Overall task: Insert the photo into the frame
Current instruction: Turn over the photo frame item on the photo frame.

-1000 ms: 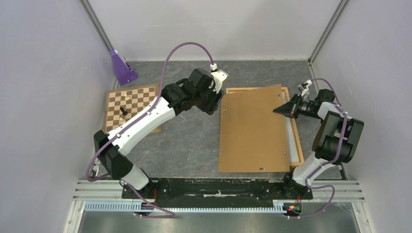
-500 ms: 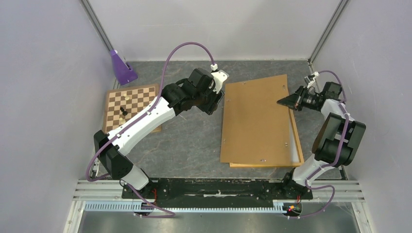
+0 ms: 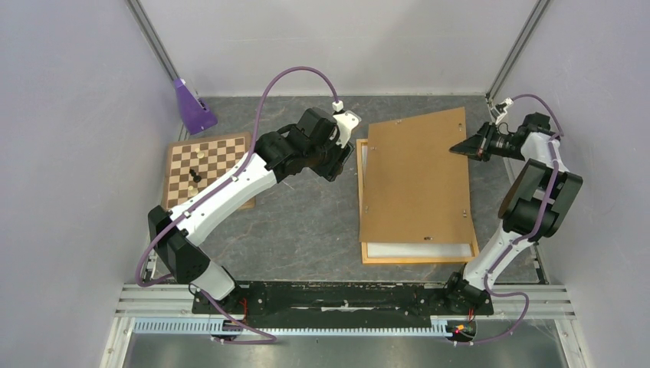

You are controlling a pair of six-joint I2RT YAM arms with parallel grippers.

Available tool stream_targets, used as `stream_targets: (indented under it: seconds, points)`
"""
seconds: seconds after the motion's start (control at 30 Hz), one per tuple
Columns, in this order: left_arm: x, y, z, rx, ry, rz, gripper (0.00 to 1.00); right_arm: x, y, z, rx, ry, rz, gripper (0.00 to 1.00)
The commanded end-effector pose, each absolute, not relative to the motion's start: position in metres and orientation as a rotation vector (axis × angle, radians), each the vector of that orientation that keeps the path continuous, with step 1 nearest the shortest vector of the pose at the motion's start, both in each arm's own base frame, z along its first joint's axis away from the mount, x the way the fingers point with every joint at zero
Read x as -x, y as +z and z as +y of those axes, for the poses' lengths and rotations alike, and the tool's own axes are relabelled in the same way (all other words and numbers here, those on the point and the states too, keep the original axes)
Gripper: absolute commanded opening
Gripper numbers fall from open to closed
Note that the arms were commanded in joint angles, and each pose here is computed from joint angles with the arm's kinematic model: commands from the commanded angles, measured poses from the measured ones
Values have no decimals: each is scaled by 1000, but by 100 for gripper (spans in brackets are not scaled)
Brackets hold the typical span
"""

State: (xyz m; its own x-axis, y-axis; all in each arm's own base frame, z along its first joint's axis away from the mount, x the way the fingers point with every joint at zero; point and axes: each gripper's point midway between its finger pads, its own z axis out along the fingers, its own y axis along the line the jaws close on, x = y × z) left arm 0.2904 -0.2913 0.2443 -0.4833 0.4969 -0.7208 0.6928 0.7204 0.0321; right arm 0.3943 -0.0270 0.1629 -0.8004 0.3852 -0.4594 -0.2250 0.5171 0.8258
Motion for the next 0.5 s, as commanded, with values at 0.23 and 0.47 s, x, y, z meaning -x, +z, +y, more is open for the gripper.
stream_targets:
  seconds: [0.23,0.47]
  points:
    - [-301,245,-294,-920,-310,2152,56,-385,124,-60,37,1082,2302,0]
    - [-302,242,-296,-925,-308,2159,57,-387,101,-64,62,1079,2340,0]
